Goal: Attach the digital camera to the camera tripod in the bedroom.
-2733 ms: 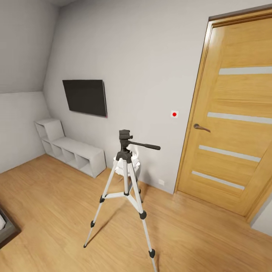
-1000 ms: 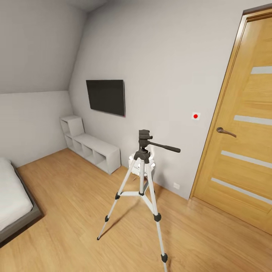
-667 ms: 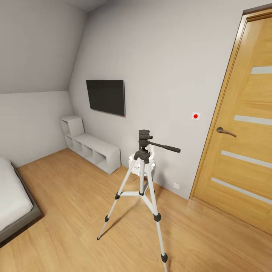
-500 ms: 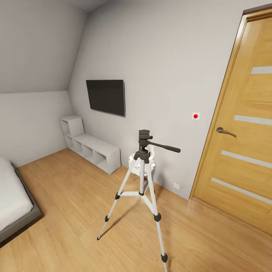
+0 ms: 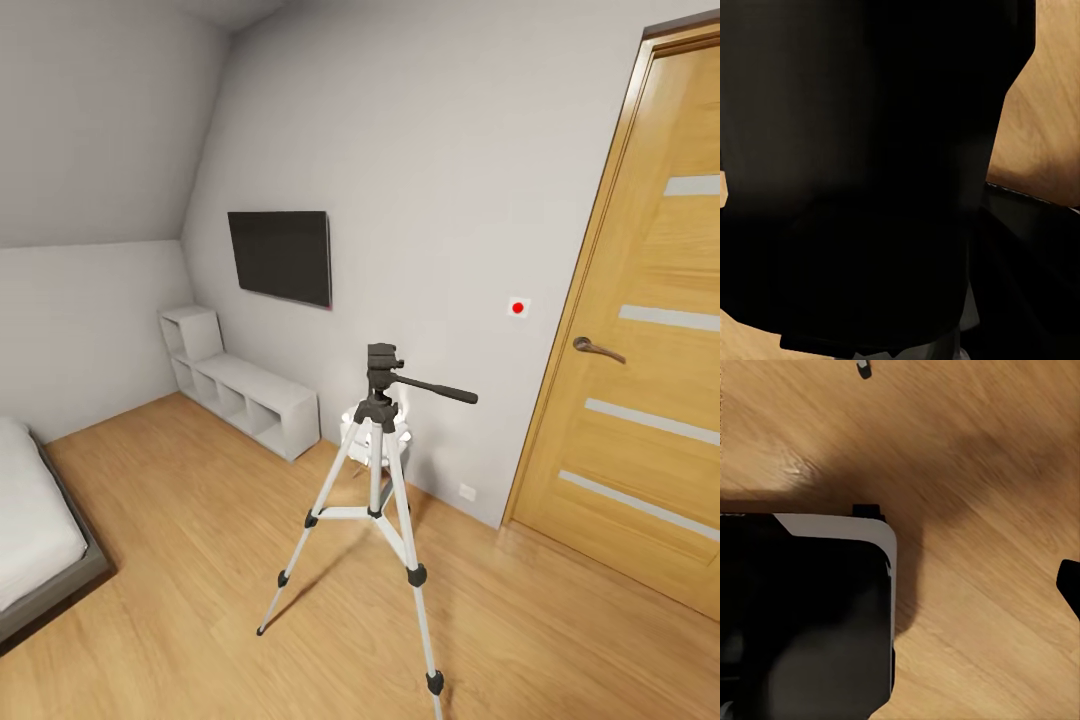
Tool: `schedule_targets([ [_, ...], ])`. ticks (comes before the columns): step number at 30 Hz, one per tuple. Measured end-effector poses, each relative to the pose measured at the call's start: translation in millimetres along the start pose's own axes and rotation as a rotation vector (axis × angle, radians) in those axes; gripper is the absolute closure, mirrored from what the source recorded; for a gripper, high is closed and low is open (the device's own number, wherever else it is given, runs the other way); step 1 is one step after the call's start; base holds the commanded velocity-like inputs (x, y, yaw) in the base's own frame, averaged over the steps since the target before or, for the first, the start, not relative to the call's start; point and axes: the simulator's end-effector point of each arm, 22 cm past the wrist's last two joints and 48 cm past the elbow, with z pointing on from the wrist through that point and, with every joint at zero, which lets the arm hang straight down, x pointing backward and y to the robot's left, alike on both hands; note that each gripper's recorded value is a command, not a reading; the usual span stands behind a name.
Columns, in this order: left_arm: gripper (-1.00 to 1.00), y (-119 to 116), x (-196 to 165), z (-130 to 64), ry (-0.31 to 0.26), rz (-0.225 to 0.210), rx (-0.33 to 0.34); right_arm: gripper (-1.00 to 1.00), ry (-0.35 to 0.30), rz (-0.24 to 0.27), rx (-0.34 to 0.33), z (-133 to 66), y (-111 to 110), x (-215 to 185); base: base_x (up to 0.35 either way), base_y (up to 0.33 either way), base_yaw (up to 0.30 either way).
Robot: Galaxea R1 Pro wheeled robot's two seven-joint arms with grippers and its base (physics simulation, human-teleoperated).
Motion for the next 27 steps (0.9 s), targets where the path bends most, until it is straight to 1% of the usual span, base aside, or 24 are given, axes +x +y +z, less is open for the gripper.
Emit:
schedule_targets([
  [27, 1.0, 0.0, 0.0, 0.0, 0.0, 0.0, 0.0, -1.0, 0.0, 0.0, -0.002, 0.0, 0.6, 0.0, 0.0, 0.0, 0.0],
])
